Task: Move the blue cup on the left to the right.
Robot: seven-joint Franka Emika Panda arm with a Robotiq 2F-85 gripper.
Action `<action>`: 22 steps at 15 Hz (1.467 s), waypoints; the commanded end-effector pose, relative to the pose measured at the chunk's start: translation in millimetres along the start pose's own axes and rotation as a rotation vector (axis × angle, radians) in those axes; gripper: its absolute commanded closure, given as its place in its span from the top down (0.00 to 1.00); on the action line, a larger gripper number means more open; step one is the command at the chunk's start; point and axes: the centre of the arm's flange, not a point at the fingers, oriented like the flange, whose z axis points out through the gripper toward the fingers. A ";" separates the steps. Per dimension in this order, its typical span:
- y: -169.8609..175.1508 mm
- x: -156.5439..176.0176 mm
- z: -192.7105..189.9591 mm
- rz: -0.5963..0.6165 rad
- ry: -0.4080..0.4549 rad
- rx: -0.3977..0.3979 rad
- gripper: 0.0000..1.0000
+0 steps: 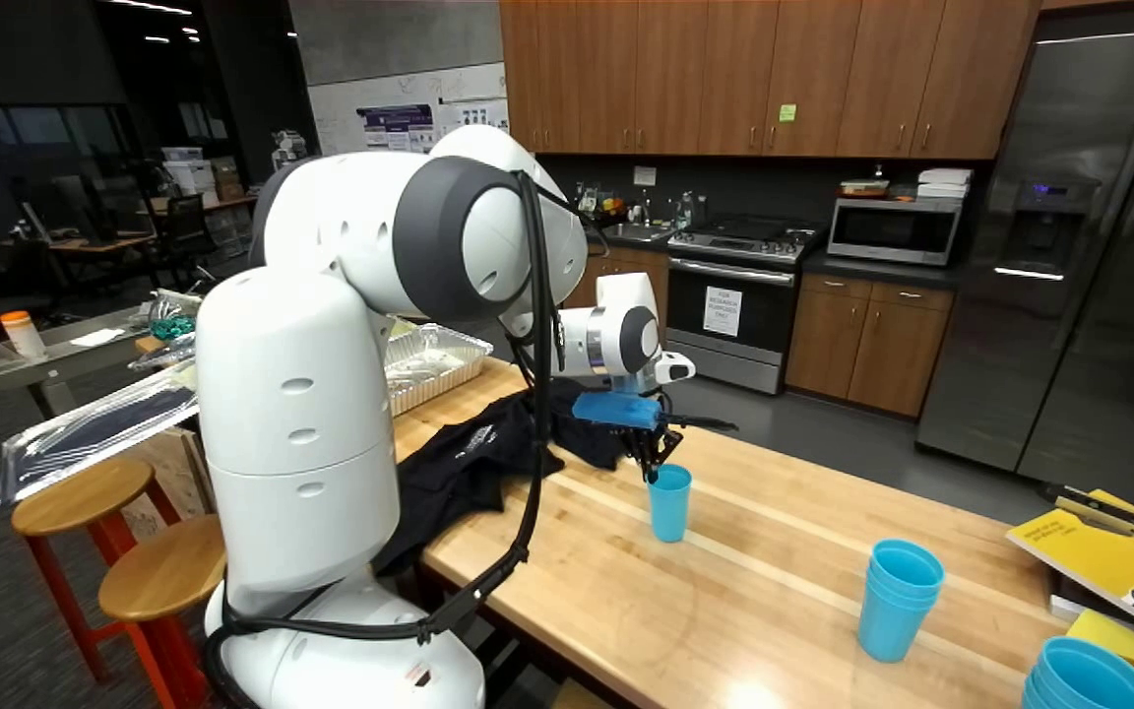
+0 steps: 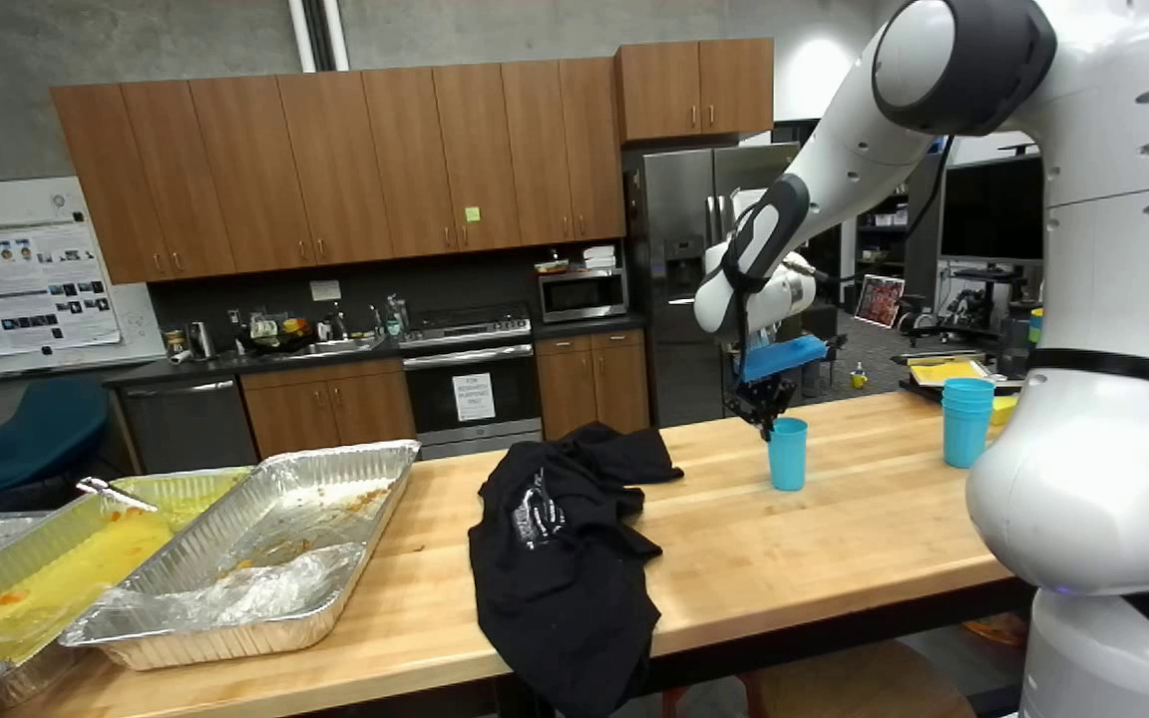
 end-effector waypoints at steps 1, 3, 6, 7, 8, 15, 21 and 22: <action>3.7 -1.5 -7.4 0.003 0.006 0.005 0.01; 8.3 -3.9 -14.3 0.005 0.012 0.012 0.01; 19.0 -7.8 -27.5 0.014 0.025 0.025 0.01; 23.7 -9.1 -32.7 0.016 0.028 0.032 0.01; 29.3 -10.6 -37.8 0.022 0.041 0.035 0.01; 86.1 -30.1 -59.6 0.074 0.093 0.045 0.01; 128.1 -42.9 -60.8 0.134 0.103 0.049 0.01; 134.0 -46.6 -59.9 0.141 0.103 0.051 0.01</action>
